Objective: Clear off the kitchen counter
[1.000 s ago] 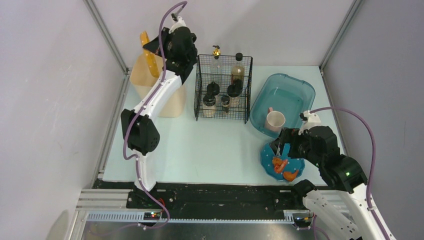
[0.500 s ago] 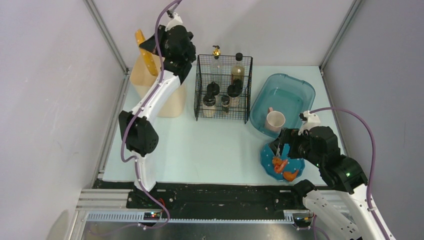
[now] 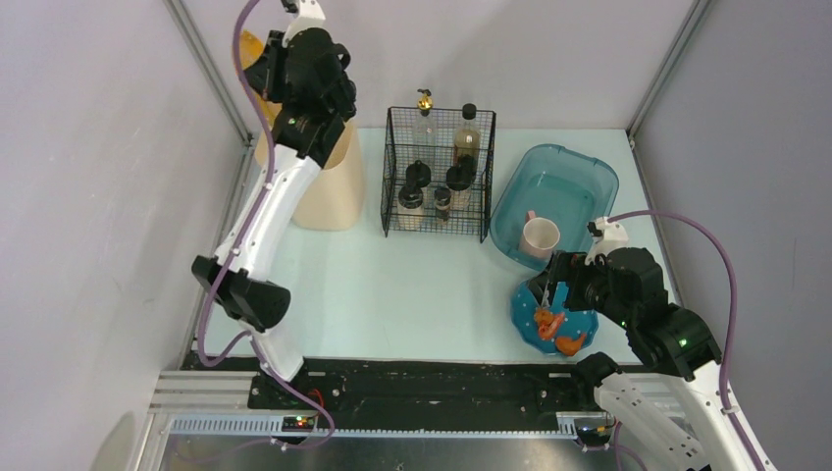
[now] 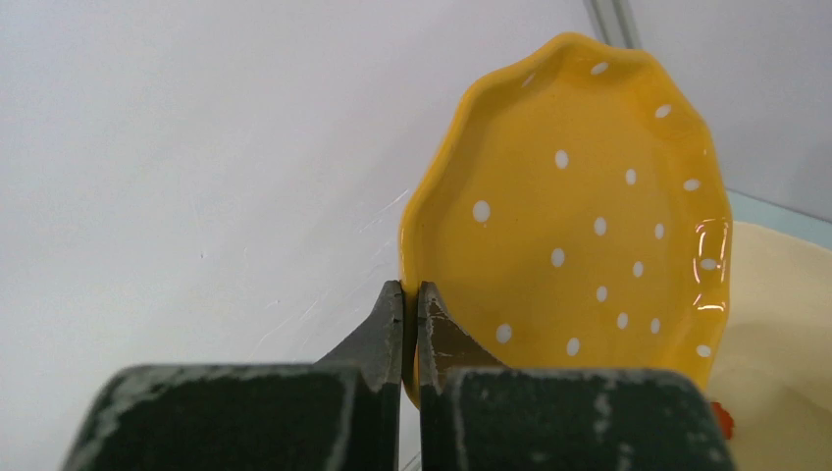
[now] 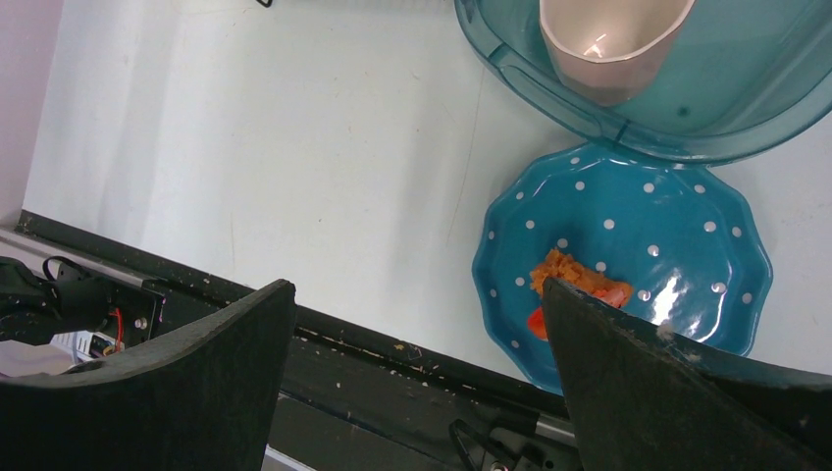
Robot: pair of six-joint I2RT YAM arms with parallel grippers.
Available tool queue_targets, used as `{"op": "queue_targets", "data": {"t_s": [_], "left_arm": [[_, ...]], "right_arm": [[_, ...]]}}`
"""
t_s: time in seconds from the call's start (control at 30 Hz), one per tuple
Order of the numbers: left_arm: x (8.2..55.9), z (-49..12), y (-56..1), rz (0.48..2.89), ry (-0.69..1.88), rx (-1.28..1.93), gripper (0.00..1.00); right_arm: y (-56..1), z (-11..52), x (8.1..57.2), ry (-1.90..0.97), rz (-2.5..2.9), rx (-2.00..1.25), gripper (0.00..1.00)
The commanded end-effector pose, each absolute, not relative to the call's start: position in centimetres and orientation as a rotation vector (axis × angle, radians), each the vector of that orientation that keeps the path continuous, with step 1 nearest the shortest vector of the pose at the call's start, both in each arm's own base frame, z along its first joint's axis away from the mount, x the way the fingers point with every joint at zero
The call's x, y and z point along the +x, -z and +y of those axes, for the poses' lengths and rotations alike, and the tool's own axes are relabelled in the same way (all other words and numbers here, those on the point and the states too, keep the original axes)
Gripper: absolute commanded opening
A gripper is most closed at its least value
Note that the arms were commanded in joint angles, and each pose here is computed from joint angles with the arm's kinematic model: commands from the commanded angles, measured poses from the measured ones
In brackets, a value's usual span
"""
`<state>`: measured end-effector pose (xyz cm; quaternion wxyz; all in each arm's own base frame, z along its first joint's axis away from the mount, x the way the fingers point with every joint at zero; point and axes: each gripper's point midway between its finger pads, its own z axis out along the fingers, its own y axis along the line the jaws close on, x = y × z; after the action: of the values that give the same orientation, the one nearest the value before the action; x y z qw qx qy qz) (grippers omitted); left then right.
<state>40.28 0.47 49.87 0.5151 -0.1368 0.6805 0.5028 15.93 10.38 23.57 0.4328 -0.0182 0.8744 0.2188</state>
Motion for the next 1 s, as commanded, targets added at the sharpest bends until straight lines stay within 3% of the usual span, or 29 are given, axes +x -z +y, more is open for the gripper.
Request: {"op": "queue_targets", "data": {"t_s": [0.0,0.47,0.97], "left_arm": [[38.5,0.9,-53.6,1.537,-0.955,-0.375,0.0],[37.6,-4.5,-53.5,1.554,-0.309,-0.154,0.0],[32.1,-12.1,-53.4,1.6,0.369,-0.038,0.0]], "right_arm": [[-24.2,10.8,16.0,-0.576,2.147,-0.051,1.0],[-24.5,10.9,16.1,-0.585,2.135,-0.045,1.0],[-27.3,10.7,15.6,-0.581,2.1,-0.096,1.0]]}}
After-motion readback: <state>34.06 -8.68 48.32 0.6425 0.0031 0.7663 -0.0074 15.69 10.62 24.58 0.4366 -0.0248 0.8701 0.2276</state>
